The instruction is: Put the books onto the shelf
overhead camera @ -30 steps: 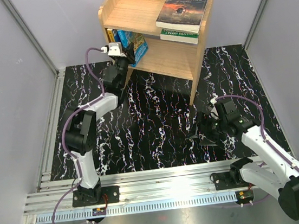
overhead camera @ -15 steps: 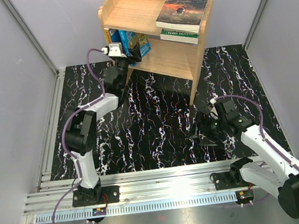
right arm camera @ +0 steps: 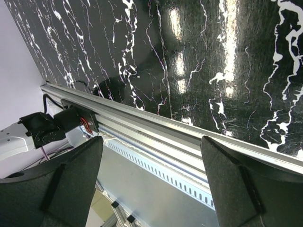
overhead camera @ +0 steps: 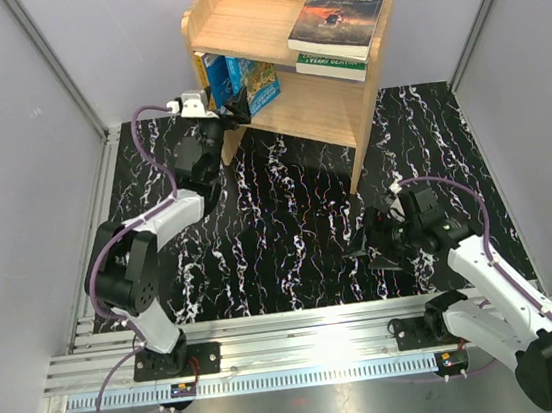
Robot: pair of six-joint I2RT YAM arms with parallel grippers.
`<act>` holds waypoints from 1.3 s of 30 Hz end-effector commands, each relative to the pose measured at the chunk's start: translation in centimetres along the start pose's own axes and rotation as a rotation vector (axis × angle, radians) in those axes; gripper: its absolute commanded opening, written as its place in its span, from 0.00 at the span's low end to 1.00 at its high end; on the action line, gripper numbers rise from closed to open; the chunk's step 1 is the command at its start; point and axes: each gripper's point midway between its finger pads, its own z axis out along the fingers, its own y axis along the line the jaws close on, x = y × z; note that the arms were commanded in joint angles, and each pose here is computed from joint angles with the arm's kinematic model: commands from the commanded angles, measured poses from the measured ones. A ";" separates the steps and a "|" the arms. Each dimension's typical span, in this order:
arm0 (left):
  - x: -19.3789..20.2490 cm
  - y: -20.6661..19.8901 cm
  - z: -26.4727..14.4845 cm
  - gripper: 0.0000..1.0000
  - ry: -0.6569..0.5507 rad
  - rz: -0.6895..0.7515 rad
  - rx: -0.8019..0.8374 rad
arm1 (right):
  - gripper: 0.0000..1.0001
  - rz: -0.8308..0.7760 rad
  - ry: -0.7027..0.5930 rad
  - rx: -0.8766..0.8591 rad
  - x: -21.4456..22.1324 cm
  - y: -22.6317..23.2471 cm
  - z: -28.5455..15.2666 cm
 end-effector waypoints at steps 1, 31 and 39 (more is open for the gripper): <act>-4.8 -0.1 -1.1 0.90 -0.089 -0.014 -0.021 | 0.91 -0.020 -0.019 -0.057 0.0 1.0 -0.3; -3.9 12.2 -29.9 0.99 0.550 0.195 -0.639 | 0.95 -0.325 -0.574 -0.230 -2.9 12.4 -20.4; 0.0 16.1 -33.4 0.99 0.484 0.384 -0.716 | 0.99 -0.190 -0.724 -0.155 -2.1 8.3 -21.9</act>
